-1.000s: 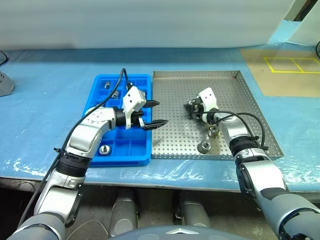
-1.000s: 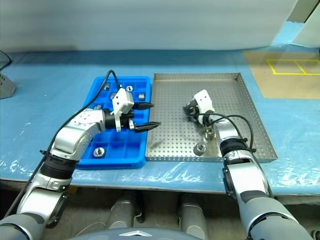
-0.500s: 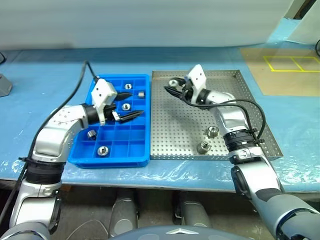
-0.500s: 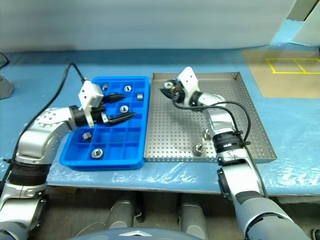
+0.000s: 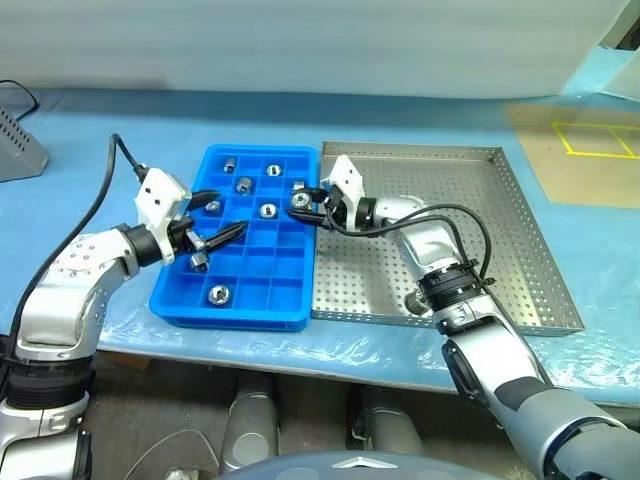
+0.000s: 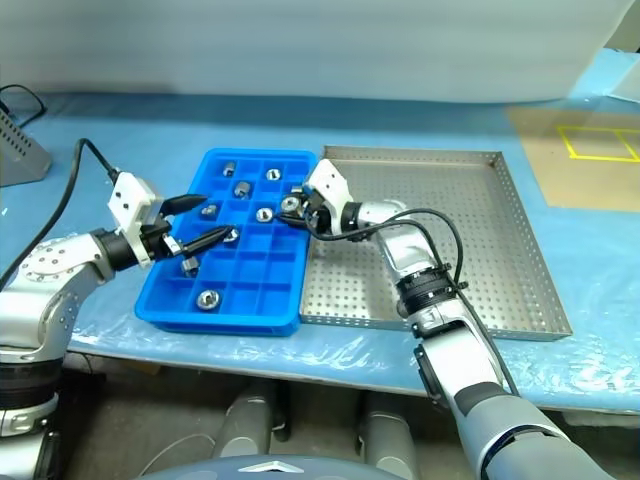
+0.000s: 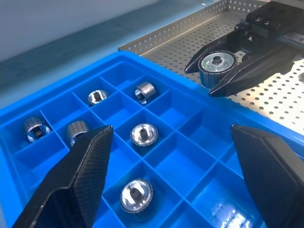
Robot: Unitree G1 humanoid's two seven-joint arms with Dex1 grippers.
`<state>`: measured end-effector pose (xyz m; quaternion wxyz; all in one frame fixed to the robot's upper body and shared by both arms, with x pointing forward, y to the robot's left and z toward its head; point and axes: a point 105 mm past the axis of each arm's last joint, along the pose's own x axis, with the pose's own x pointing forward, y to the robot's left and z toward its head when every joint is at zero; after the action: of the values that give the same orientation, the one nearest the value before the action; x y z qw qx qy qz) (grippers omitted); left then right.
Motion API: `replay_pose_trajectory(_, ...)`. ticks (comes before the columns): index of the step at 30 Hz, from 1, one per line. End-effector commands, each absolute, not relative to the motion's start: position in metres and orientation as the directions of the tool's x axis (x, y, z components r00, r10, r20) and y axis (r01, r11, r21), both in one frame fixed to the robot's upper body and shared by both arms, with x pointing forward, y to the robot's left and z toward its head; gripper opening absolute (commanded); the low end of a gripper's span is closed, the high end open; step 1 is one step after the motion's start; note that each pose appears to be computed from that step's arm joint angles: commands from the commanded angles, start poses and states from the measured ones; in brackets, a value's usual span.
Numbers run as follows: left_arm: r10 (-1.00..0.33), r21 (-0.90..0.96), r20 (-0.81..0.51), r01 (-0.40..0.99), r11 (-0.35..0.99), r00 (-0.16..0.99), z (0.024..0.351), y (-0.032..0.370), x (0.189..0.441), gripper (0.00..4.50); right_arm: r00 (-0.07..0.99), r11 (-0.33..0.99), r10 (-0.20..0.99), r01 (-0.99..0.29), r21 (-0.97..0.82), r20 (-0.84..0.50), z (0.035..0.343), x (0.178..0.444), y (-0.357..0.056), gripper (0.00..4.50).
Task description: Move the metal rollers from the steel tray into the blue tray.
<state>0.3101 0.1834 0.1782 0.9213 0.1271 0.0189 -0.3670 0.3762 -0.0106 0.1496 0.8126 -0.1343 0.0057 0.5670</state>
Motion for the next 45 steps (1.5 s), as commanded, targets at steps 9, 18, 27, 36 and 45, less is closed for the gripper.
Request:
replay_pose_trajectory(9,-0.687,0.239,-0.094,0.686,0.687,0.721,0.192,0.175,0.306,4.17,0.272,0.235,0.949,-0.947,-0.221,-0.157,0.146,0.358,0.006,1.68)
replay_pose_trajectory(18,-0.709,0.223,-0.094,0.709,0.669,0.699,0.188,0.166,0.309,4.17,0.356,0.327,0.926,-0.923,-0.206,-0.125,0.151,0.371,-0.003,3.76)
replay_pose_trajectory(27,-0.787,0.199,-0.089,0.785,0.587,0.611,0.188,0.142,0.312,4.17,0.476,0.445,0.877,-0.853,-0.274,-0.057,0.19,0.378,-0.053,3.76)
replay_pose_trajectory(36,-0.894,0.171,-0.067,0.888,0.428,0.444,0.18,0.093,0.327,4.17,0.58,0.525,0.769,-0.813,-0.252,-0.27,0.168,0.327,-0.149,3.76)
replay_pose_trajectory(45,-0.923,0.183,-0.068,0.914,0.361,0.378,0.179,0.078,0.336,4.17,0.682,0.631,0.645,-0.73,-0.263,-0.344,0.134,0.314,-0.175,3.76)
